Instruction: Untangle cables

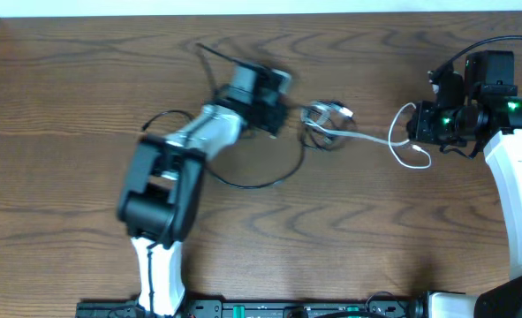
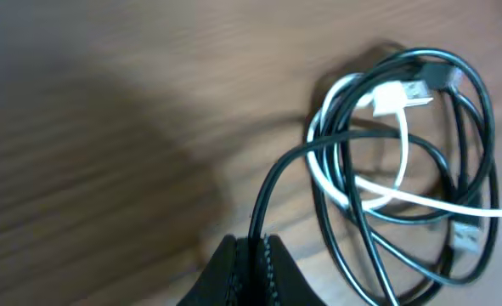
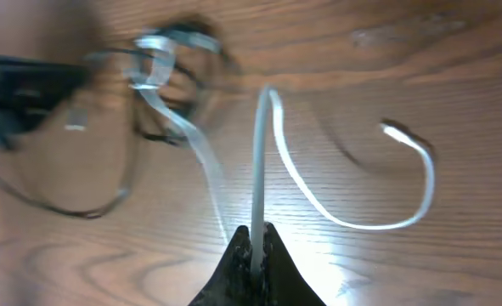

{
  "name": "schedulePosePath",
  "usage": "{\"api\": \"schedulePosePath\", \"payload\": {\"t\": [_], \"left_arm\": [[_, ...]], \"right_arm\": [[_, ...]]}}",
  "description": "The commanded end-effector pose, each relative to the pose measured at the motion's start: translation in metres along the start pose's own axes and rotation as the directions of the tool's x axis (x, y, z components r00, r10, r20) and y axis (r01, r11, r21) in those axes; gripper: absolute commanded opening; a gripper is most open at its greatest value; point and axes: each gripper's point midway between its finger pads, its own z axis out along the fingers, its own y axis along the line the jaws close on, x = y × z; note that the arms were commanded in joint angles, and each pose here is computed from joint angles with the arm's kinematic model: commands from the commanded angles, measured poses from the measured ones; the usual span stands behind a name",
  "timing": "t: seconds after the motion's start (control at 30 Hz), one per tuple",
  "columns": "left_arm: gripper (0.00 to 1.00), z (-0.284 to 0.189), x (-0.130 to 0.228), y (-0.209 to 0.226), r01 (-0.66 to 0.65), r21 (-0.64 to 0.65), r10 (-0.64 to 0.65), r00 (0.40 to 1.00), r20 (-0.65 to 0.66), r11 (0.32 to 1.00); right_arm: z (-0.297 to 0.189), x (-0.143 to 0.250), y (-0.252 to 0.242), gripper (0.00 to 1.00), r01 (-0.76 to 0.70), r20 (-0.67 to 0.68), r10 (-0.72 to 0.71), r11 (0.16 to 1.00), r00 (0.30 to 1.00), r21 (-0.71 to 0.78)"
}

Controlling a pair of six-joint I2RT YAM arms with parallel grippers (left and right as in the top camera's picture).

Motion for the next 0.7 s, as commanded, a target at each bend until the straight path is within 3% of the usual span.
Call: {"api": "schedulePosePath", "payload": {"t": [0.0,0.23,0.57,0.67], "left_arm": [[0.07,-0.044,-0.023,0.044,0.045,-0.08,-0.04,0.997,0.067,0.996],[0.08,-0.098,-0.011,0.105,0.168,-0.16,-0.158,0.985,0.071,0.973],[0.08,-0.107,-0.004,0.109,0.164,-0.171,-0.158,0.986,0.048,0.972],[0.07,-0.111,-0.001,0.114,0.177,-0.179,-0.172,0.984,0.046,0.968]], "right_arm": [[-0.011,-0.008,-0.019,0.01,0.002,0.05,-0.007,0.994,0.999,0.108],[-0.023,-0.014,-0.06,0.01,-0.118,0.091,0.104,0.979,0.99,0.168],[-0.046,-0.005,-0.127,0.01,-0.315,0.141,0.288,0.919,0.947,0.238],[-0.055,0.0,-0.151,0.01,-0.395,0.178,0.356,0.866,0.917,0.307]]}}
